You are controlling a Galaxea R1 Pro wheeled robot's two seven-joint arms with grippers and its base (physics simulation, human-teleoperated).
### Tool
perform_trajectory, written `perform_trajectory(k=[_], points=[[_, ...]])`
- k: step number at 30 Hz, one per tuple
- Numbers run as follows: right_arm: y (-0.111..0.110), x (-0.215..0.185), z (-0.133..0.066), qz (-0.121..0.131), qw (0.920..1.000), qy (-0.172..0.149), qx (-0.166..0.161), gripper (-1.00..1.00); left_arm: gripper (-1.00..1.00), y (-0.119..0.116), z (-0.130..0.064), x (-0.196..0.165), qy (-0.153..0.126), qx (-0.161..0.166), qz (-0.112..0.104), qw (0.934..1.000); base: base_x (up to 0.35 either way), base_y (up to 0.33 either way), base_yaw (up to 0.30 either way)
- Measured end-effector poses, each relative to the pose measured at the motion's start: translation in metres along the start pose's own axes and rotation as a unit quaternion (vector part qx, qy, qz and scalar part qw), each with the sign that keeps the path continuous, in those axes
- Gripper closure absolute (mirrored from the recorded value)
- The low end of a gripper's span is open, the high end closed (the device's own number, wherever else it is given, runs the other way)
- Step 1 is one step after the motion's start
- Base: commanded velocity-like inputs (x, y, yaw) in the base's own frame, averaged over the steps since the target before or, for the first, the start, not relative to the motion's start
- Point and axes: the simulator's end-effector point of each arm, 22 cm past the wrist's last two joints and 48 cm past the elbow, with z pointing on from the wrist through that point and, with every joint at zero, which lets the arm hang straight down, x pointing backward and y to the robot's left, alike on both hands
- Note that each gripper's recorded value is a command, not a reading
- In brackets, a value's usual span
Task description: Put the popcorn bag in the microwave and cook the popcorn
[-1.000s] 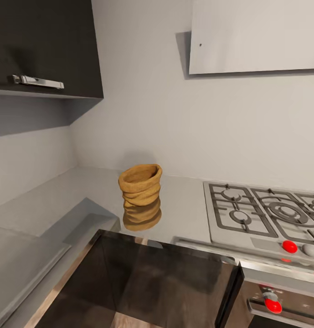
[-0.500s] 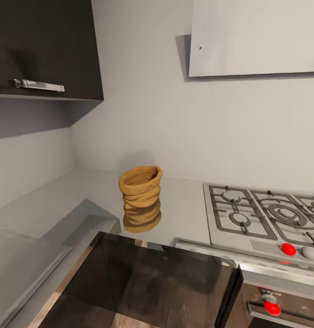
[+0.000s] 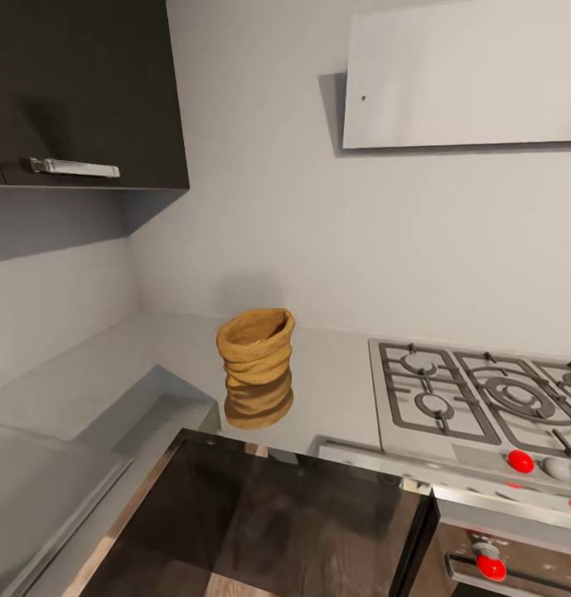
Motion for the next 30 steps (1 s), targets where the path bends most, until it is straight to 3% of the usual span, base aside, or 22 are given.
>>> perform_trajectory(k=[30], points=[[0.003,0.003,-0.044,0.0,1.0,0.006,-0.001,-1.0,-1.0,0.001,-0.044,-0.001,0.0,-0.001,0.001,1.0,0.0,0.0,0.0]])
